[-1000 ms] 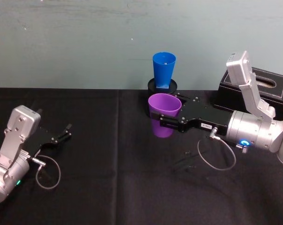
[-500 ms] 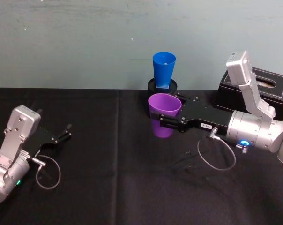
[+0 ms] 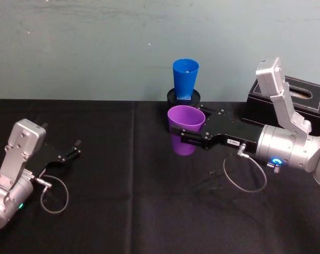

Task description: Pick up one cup with a gripper and tap it against the other cup.

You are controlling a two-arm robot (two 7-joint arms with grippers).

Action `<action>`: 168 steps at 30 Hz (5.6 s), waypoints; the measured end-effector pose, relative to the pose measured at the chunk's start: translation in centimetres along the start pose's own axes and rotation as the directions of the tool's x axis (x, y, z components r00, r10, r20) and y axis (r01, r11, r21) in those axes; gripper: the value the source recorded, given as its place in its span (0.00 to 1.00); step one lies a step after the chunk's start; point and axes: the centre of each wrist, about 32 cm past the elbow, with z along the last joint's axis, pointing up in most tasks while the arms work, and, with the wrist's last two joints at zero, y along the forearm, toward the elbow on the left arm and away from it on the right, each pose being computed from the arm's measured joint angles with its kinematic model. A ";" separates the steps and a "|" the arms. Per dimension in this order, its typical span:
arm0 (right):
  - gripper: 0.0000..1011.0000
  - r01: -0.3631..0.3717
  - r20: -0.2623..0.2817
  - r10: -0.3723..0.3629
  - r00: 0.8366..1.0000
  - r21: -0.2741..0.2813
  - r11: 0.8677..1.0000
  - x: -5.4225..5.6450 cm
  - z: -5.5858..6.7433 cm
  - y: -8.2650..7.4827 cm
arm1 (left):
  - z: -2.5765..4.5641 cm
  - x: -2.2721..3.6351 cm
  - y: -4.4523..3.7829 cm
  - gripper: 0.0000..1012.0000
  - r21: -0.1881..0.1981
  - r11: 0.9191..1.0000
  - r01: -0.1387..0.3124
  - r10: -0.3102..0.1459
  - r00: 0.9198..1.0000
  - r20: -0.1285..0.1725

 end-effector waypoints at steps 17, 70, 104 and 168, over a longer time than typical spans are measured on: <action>0.72 -0.018 0.010 0.018 1.000 0.002 1.000 -0.3 -0.1 0.0 | 0.00 0.00 0.00 1.00 0.000 1.000 0.000 0.000 1.000 0.000; 0.72 0.006 0.080 -0.005 0.997 -0.012 1.000 -5.3 -8.5 -5.0 | 0.00 0.00 0.00 1.00 0.000 1.000 0.000 0.000 1.000 0.000; 0.72 0.092 0.065 -0.092 0.994 -0.001 0.996 -4.3 -10.7 -3.3 | 0.00 0.00 0.00 1.00 0.000 1.000 0.000 0.000 1.000 0.000; 0.99 0.092 0.047 -0.096 0.994 0.073 0.993 -4.6 -11.1 -3.0 | 0.00 0.00 0.00 1.00 0.000 1.000 0.000 0.000 1.000 0.000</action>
